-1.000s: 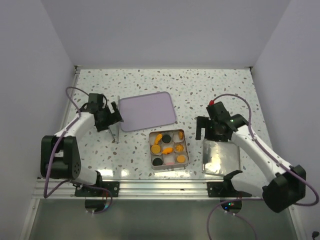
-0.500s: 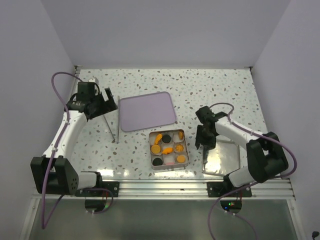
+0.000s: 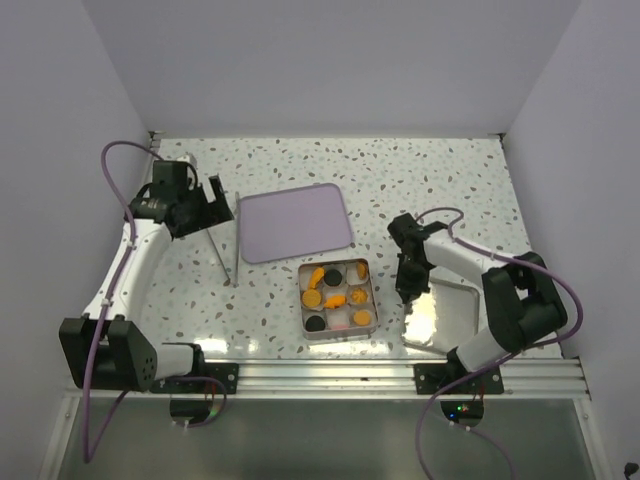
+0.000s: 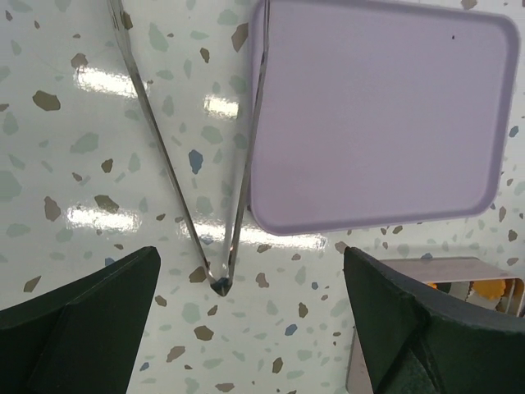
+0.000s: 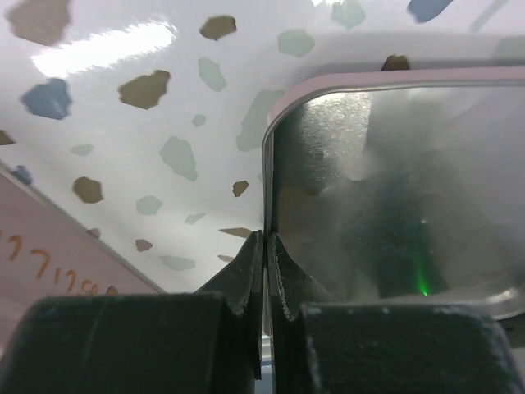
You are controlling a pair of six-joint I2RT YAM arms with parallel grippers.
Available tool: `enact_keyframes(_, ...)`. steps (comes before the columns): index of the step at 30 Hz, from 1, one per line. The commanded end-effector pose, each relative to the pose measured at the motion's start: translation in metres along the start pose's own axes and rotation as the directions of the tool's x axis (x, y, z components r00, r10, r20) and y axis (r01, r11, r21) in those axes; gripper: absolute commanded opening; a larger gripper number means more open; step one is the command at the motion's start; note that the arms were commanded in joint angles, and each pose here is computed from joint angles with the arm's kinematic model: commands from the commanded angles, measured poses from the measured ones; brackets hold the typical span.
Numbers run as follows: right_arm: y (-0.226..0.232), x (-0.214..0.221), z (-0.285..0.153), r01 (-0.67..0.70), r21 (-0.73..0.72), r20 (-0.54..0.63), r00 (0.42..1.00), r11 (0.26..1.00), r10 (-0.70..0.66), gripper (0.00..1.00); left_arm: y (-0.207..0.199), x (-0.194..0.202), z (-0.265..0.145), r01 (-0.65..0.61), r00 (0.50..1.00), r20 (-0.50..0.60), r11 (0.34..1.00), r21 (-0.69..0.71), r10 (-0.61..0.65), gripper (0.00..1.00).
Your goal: Pack the cookies
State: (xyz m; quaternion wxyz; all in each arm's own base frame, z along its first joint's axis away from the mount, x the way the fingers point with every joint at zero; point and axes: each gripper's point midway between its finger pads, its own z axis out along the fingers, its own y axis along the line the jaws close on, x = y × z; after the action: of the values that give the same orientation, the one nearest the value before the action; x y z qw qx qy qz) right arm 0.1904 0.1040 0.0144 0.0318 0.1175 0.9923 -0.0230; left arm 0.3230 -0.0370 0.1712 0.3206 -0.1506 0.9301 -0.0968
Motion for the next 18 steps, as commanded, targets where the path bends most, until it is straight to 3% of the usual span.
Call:
enact_keyframes(1, 0.005, -0.037, -0.037, 0.017, 0.005, 0.133, 0.991, 1.000, -0.017, 0.00, -0.012, -0.034, -0.024, -0.025, 0.994, 0.103, 0.999, 0.037, 0.021, 1.00)
enact_keyframes(8, 0.040, -0.095, -0.152, 0.123, -0.108, 0.307, 0.948, 0.986, -0.085, 0.00, -0.034, -0.077, -0.065, -0.027, 0.970, 0.244, 0.995, 0.099, 0.002, 1.00)
enact_keyframes(11, 0.077, -0.104, -0.214, 0.226, -0.303, 0.368, 0.924, 0.926, -0.105, 0.00, -0.050, -0.086, -0.075, -0.028, 0.961, 0.276, 0.983, 0.180, -0.023, 1.00)
enact_keyframes(13, 0.107, -0.106, -0.262, 0.307, -0.462, 0.427, 0.899, 0.832, -0.095, 0.00, -0.067, -0.089, -0.080, -0.024, 0.958, 0.279, 0.958, 0.286, -0.059, 1.00)
enact_keyframes(16, 0.149, -0.083, -0.333, 0.386, -0.718, 0.429, 0.901, 0.579, -0.068, 0.00, -0.087, -0.092, -0.091, -0.002, 0.951, 0.273, 0.883, 0.470, -0.143, 1.00)
enact_keyframes(17, 0.158, -0.067, -0.357, 0.407, -0.790, 0.416, 0.905, 0.459, -0.088, 0.00, -0.081, -0.086, -0.089, 0.032, 0.950, 0.253, 0.862, 0.506, -0.184, 1.00)
enact_keyframes(18, 0.166, -0.063, -0.390, 0.473, -0.819, 0.485, 0.873, 0.324, -0.050, 0.00, -0.089, -0.098, -0.097, -0.004, 0.931, 0.299, 0.816, 0.579, -0.208, 1.00)
